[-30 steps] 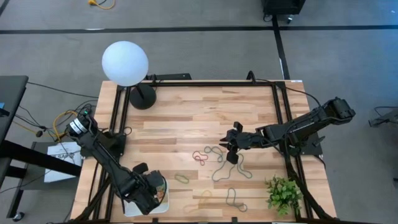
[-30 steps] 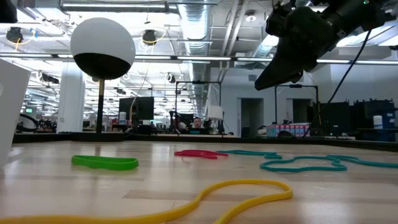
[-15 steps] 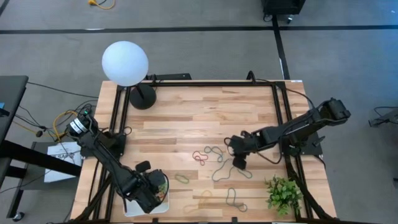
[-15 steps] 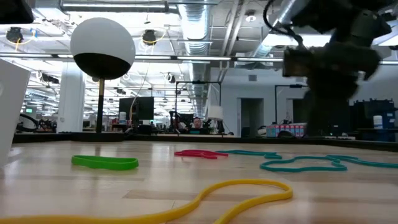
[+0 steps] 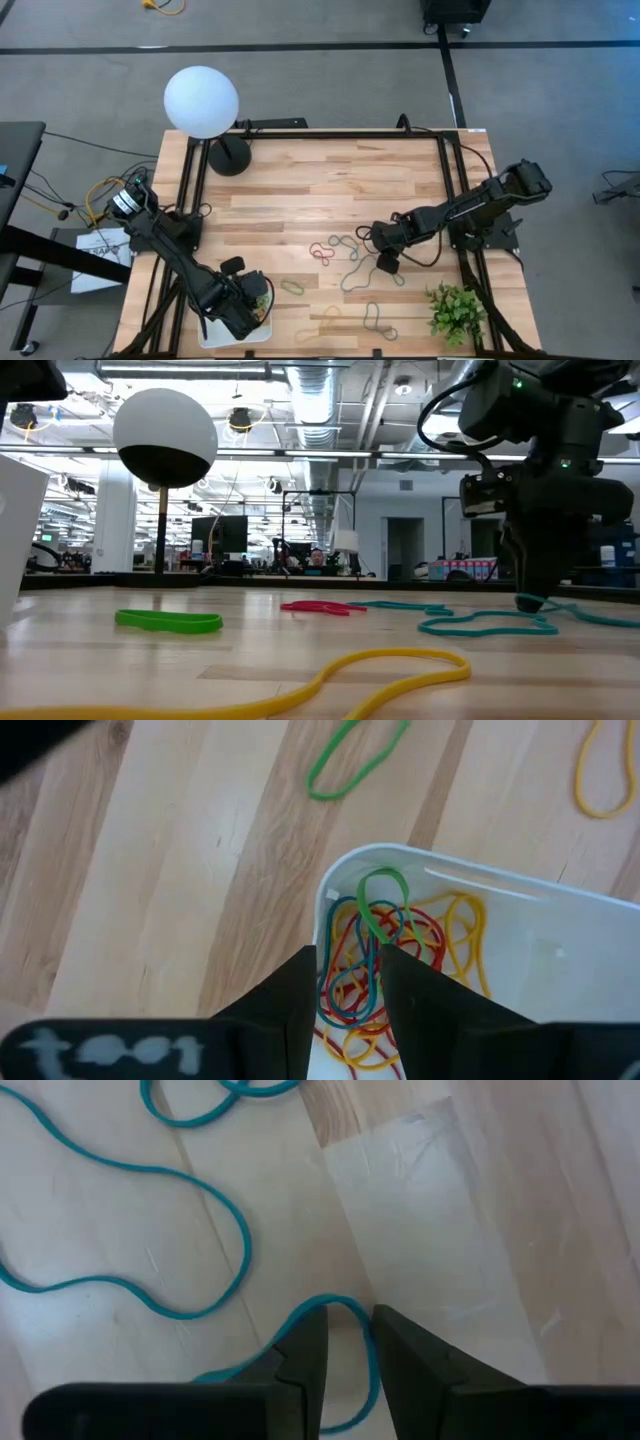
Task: Pick and place items into bin
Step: Put the blue rubber band into the bin
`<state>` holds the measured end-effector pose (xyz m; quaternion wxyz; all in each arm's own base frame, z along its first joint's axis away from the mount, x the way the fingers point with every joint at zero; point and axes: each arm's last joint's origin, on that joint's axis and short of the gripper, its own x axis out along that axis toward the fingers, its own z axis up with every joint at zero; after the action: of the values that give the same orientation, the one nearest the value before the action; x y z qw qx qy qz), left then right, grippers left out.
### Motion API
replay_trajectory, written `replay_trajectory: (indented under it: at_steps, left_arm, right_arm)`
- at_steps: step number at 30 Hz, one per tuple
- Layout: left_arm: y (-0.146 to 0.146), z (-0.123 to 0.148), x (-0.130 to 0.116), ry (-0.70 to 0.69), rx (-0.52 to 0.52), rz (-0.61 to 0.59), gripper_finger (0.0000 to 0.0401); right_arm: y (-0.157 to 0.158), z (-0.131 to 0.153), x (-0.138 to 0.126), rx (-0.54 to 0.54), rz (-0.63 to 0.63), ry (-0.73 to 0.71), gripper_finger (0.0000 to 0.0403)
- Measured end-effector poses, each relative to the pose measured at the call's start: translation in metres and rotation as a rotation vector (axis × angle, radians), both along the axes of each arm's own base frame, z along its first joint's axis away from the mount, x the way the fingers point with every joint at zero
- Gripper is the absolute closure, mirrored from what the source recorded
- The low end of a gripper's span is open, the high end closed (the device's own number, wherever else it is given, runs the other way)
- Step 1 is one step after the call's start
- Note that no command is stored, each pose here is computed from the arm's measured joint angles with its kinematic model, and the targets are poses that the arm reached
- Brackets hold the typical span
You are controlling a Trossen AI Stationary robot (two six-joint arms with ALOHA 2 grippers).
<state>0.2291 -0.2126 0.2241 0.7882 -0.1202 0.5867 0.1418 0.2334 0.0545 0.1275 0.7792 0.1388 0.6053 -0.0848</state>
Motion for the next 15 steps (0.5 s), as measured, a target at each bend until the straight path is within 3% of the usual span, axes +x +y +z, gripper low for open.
replay_trajectory:
  at_steps: [4, 9, 15]
  left_arm:
    - [0.002, 0.0, 0.002, 0.0, 0.004, -0.014, 0.0298]
    - [0.002, 0.0, 0.003, -0.003, 0.002, -0.013, 0.0298]
    - [0.002, 0.0, 0.003, -0.003, 0.002, -0.013, 0.0298]
  right_arm:
    - [-0.001, 0.0, 0.001, 0.002, 0.001, -0.004, 0.0321]
    - [0.0, -0.002, 0.005, -0.025, 0.128, -0.057, 0.0328]
    - [0.002, 0.0, 0.012, -0.015, 0.21, -0.134, 0.0389]
